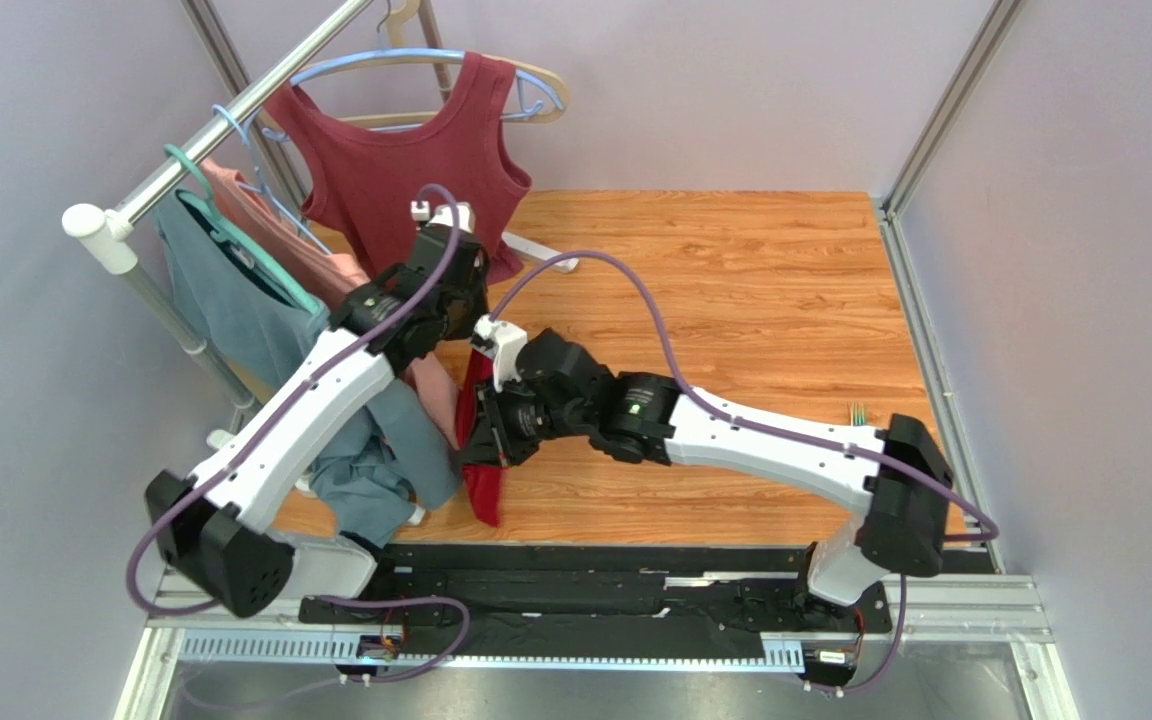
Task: Fold the napkin into a case and place the utensils inside
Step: Turn over the upper triangle folded napkin at the center of the board.
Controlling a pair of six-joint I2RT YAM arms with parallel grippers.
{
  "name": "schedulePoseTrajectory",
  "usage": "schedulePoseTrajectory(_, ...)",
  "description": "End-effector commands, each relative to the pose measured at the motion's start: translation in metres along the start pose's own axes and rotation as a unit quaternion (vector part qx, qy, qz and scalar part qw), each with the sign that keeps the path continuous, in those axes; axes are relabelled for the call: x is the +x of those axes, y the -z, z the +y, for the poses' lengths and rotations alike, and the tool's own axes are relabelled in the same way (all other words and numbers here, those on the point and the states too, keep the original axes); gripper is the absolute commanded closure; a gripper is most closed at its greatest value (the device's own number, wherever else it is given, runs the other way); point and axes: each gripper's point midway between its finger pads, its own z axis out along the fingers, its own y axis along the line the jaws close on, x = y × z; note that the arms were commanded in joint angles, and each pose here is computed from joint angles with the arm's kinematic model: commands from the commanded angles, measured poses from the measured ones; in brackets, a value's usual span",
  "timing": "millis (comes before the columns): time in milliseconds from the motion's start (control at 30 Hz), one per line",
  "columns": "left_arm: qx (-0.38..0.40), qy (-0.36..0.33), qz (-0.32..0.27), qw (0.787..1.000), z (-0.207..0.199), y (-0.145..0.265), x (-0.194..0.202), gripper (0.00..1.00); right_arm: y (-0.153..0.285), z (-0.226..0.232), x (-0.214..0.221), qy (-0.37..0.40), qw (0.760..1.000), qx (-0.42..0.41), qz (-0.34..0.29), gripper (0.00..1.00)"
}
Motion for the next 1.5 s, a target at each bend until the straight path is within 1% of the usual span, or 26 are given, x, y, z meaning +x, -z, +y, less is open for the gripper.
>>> schedulePoseTrajectory(0, 0.002, -0.009, -0.078, 0.997, 0.004, 0.041, -0.049, 1.00, 0.032, 0.082, -0.013, -0.029, 0.979, -0.201, -0.022, 1.00)
schedulePoseTrajectory(33, 0.001, -0.014, -0.075, 0.997, 0.002, 0.041, -0.051, 1.00, 0.035, 0.086, -0.011, -0.033, 0.974, -0.222, -0.021, 1.00)
schedulePoseTrajectory(67, 0.002, -0.017, -0.073, 0.997, -0.001, 0.038, -0.052, 1.00, 0.028, 0.068, 0.005, -0.067, 0.974, -0.215, -0.002, 1.00)
schedulePoseTrajectory(100, 0.003, -0.029, -0.062, 0.998, -0.010, 0.027, -0.050, 1.00, 0.032, 0.072, -0.003, -0.069, 0.966, -0.247, -0.024, 1.00)
schedulePoseTrajectory(167, 0.001, -0.046, -0.048, 0.998, -0.024, 0.008, -0.043, 1.00, 0.031, 0.048, 0.006, -0.100, 0.961, -0.256, -0.023, 1.00)
schedulePoseTrajectory(200, -0.013, -0.057, -0.030, 0.998, -0.031, -0.016, -0.034, 1.00, 0.027, 0.029, 0.023, -0.119, 0.962, -0.246, -0.014, 1.00)
schedulePoseTrajectory(267, 0.002, -0.070, -0.017, 0.997, -0.059, -0.040, -0.021, 1.00, 0.025, -0.003, 0.034, -0.144, 0.964, -0.222, -0.012, 1.00)
schedulePoseTrajectory(300, -0.021, -0.081, 0.000, 0.996, -0.065, -0.070, -0.008, 1.00, 0.026, -0.025, 0.056, -0.162, 0.963, -0.214, -0.007, 1.00)
schedulePoseTrajectory(367, -0.020, -0.105, 0.015, 0.994, -0.088, -0.095, 0.009, 1.00, 0.029, -0.055, 0.075, -0.183, 0.964, -0.190, -0.003, 1.00)
schedulePoseTrajectory(400, -0.047, -0.122, 0.019, 0.991, -0.093, -0.121, 0.019, 1.00, 0.033, -0.077, 0.076, -0.196, 0.965, -0.173, -0.015, 1.00)
schedulePoseTrajectory(433, -0.046, -0.127, 0.027, 0.990, -0.101, -0.131, 0.025, 1.00, 0.037, -0.100, 0.101, -0.220, 0.964, -0.148, -0.003, 1.00)
schedulePoseTrajectory(500, -0.035, -0.132, 0.040, 0.990, -0.120, -0.153, 0.038, 1.00, 0.049, -0.132, 0.103, -0.243, 0.961, -0.128, -0.027, 1.00)
schedulePoseTrajectory(533, -0.022, -0.131, 0.030, 0.991, -0.130, -0.162, 0.038, 1.00, 0.053, -0.150, 0.120, -0.252, 0.962, -0.102, -0.022, 1.00)
schedulePoseTrajectory(600, 0.003, -0.135, 0.040, 0.990, -0.148, -0.177, 0.051, 1.00, 0.059, -0.177, 0.127, -0.277, 0.958, -0.070, -0.024, 1.00)
schedulePoseTrajectory(767, 0.011, -0.124, 0.039, 0.991, -0.163, -0.196, 0.059, 1.00, 0.068, -0.212, 0.150, -0.303, 0.953, -0.021, -0.008, 1.00)
schedulePoseTrajectory(900, 0.034, -0.113, 0.029, 0.993, -0.172, -0.205, 0.062, 1.00, 0.077, -0.232, 0.157, -0.323, 0.946, 0.010, -0.012, 1.00)
schedulePoseTrajectory(1000, 0.064, -0.113, 0.020, 0.991, -0.187, -0.210, 0.063, 1.00, 0.080, -0.242, 0.164, -0.329, 0.944, 0.033, -0.010, 1.00)
schedulePoseTrajectory(1100, 0.069, -0.111, 0.013, 0.991, -0.194, -0.213, 0.062, 1.00, 0.083, -0.249, 0.171, -0.341, 0.939, 0.047, -0.004, 1.00)
schedulePoseTrajectory(1200, 0.088, -0.107, 0.013, 0.990, -0.205, -0.217, 0.066, 1.00, 0.087, -0.252, 0.174, -0.340, 0.938, 0.062, -0.001, 0.97)
schedulePoseTrajectory(1267, 0.094, -0.111, 0.014, 0.989, -0.211, -0.218, 0.069, 0.93, 0.092, -0.260, 0.163, -0.319, 0.943, 0.090, -0.015, 0.91)
schedulePoseTrajectory(1300, 0.097, -0.114, 0.015, 0.989, -0.213, -0.218, 0.070, 0.85, 0.097, -0.262, 0.170, -0.331, 0.937, 0.113, 0.000, 0.86)
schedulePoseTrajectory(1333, 0.098, -0.118, 0.012, 0.988, -0.214, -0.217, 0.069, 0.70, 0.101, -0.269, 0.160, -0.322, 0.937, 0.137, -0.011, 0.79)
schedulePoseTrajectory(1367, 0.103, -0.120, 0.011, 0.987, -0.216, -0.214, 0.068, 0.63, 0.107, -0.268, 0.150, -0.313, 0.939, 0.144, -0.022, 0.76)
schedulePoseTrajectory(1400, 0.122, -0.121, 0.006, 0.985, -0.224, -0.204, 0.061, 0.59, 0.113, -0.269, 0.154, -0.318, 0.934, 0.163, -0.011, 0.72)
schedulePoseTrajectory(1433, 0.120, -0.125, 0.006, 0.985, -0.223, -0.197, 0.057, 0.34, 0.119, -0.275, 0.151, -0.313, 0.930, 0.191, -0.018, 0.66)
schedulePoseTrajectory(1467, 0.129, -0.122, -0.005, 0.984, -0.226, -0.181, 0.043, 0.27, 0.128, -0.273, 0.139, -0.304, 0.930, 0.206, -0.022, 0.64)
